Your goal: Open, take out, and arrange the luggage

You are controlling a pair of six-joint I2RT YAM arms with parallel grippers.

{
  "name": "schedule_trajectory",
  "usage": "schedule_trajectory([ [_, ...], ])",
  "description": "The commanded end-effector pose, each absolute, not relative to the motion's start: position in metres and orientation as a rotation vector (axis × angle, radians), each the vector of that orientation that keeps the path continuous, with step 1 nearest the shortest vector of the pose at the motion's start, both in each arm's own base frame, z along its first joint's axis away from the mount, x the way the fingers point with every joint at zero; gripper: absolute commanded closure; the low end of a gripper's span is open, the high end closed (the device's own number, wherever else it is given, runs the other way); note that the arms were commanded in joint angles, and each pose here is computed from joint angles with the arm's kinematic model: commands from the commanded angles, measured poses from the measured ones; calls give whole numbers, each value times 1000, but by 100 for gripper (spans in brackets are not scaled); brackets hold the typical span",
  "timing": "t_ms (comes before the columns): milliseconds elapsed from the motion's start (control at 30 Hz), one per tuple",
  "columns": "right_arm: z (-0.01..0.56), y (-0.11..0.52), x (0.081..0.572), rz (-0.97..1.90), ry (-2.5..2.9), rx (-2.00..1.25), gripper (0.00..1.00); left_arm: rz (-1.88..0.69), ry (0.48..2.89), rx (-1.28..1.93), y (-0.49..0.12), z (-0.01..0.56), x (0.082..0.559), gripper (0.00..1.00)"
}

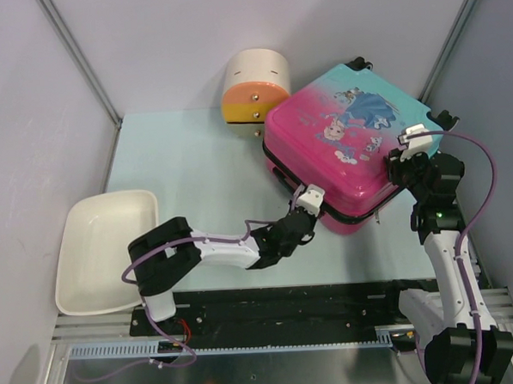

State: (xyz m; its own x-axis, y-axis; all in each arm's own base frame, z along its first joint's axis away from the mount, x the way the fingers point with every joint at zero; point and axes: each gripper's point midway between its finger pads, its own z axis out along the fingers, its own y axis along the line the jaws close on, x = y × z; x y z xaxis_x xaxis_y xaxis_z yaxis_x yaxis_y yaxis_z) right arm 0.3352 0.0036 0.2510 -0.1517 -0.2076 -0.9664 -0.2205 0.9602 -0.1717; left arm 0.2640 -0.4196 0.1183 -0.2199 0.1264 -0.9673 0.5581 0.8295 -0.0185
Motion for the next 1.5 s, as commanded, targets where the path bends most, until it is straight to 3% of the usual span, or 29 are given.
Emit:
schedule_trajectory([
  [0, 186, -2, 314, 29, 1961, -335, 65, -171, 1786, 562, -359, 105, 304, 100],
  [233, 186, -3, 309, 30, 1962, -367, 64, -227, 1697, 692, -343, 118, 340, 100],
  [333, 189, 1, 305, 52, 1943, -400, 59, -325, 1650, 794, -341, 123, 349, 100],
  [500, 223, 34, 282, 166, 1796, -547, 37, -419, 1552, 945, -346, 135, 341, 100],
  [767, 249, 77, 256, 246, 1698, -707, 18, -452, 1552, 902, -355, 145, 348, 100],
  [1000, 243, 126, 265, 233, 1703, -847, 18, -463, 1565, 847, -357, 152, 353, 100],
  [1200, 228, 130, 281, 126, 1731, -906, 21, -467, 1582, 846, -355, 150, 352, 100],
  [1367, 191, 113, 274, 11, 1855, -1027, 41, -422, 1599, 823, -341, 148, 365, 100],
  [1467, 175, 99, 266, -30, 1915, -1081, 46, -351, 1605, 799, -325, 148, 382, 100],
])
